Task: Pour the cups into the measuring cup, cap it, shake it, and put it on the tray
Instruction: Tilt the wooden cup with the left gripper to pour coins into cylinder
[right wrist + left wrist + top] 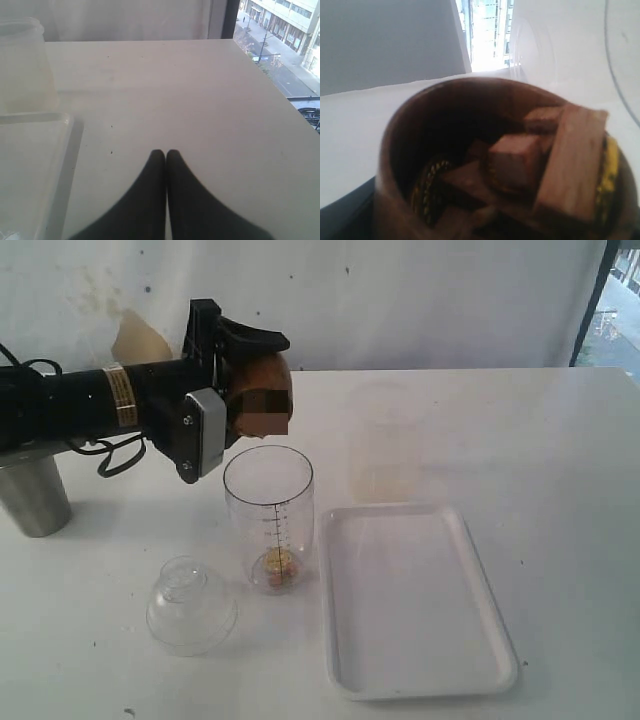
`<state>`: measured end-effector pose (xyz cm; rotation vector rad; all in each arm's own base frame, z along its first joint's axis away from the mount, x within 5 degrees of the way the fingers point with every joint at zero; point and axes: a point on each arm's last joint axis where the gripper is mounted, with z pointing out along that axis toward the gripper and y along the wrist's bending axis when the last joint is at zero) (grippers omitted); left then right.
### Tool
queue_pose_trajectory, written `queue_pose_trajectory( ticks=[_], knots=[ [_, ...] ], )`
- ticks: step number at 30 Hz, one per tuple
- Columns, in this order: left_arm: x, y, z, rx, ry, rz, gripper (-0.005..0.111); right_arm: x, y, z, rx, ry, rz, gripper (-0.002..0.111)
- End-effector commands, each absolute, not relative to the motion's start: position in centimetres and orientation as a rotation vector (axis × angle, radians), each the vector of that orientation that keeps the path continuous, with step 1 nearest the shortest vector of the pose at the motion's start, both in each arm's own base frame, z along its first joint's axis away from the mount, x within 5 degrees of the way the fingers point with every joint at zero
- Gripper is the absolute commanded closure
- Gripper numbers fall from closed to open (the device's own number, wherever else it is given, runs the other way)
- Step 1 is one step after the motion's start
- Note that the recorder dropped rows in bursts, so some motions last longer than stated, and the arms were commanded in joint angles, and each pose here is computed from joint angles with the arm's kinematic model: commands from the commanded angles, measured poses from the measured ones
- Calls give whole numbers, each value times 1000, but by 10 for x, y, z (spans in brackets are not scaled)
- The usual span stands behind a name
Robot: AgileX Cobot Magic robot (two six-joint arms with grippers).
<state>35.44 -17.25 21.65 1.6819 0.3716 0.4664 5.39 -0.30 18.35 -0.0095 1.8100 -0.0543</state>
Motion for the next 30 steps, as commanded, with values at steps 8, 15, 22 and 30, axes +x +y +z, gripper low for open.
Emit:
queue_pose_trajectory(
  ticks=[8, 15, 22, 30],
  knots=[
    [354, -173, 224, 1670, 338, 514, 107, 54, -3, 185, 17, 1799, -33, 108],
    [353, -174, 222, 1699, 307, 529, 107, 54, -3, 185, 17, 1799, -33, 108],
    [353, -173, 220, 1741, 239, 579, 107, 54, -3, 185, 17, 1799, -33, 108],
    [353, -174, 219, 1764, 189, 630, 107, 54, -3, 185, 17, 1799, -33, 108]
  ],
)
